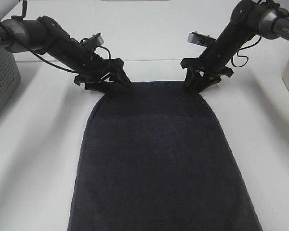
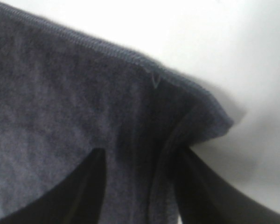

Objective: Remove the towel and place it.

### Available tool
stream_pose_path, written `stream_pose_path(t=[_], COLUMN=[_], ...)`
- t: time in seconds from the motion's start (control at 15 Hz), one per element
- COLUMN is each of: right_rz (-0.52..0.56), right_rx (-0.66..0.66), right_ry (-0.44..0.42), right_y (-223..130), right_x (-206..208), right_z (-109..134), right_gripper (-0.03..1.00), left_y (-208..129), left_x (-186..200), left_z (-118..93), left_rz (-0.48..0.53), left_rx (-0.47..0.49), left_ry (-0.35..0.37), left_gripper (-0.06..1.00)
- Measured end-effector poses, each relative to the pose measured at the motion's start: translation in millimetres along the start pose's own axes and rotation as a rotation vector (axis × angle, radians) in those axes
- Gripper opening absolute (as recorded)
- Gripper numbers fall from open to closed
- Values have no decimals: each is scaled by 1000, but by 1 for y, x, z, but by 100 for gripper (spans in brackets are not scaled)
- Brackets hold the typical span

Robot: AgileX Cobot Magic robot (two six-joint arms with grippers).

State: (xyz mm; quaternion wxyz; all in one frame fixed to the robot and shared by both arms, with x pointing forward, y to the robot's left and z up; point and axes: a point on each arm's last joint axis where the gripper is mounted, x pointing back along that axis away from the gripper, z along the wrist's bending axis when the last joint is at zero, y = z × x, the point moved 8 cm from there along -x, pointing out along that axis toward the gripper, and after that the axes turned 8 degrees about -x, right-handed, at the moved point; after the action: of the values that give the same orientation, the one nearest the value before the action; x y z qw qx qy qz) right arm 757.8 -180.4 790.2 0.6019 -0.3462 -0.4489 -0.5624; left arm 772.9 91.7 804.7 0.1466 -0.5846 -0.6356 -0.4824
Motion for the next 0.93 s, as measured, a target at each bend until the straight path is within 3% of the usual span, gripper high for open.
stream_pose_path(t=[0.13,0.27,0.4,0.67,0.93], right_rz=[-27,-37,-38,-63,-204], right_rx=[-19,-18,-18,-43,-18], right_ry=[-22,-30,-30,-24,-54], right_y=[5,6,7,11,40], right_x=[-1,-2,-2,-1,8], right_z=[-3,-4,-4,-3,-6], right_gripper=[19,1,1,1,1], left_y=[-3,-7,-8,-3,52], left_x=[-3,-6,-7,-4,22], left_z=[0,4,6,10,2], left_rz=[12,29,35,30,-139], left_rx=[-5,-22,-47,-106,-240], left_ry=[7,26,31,67,127], left_gripper=[52,25,5,2,1])
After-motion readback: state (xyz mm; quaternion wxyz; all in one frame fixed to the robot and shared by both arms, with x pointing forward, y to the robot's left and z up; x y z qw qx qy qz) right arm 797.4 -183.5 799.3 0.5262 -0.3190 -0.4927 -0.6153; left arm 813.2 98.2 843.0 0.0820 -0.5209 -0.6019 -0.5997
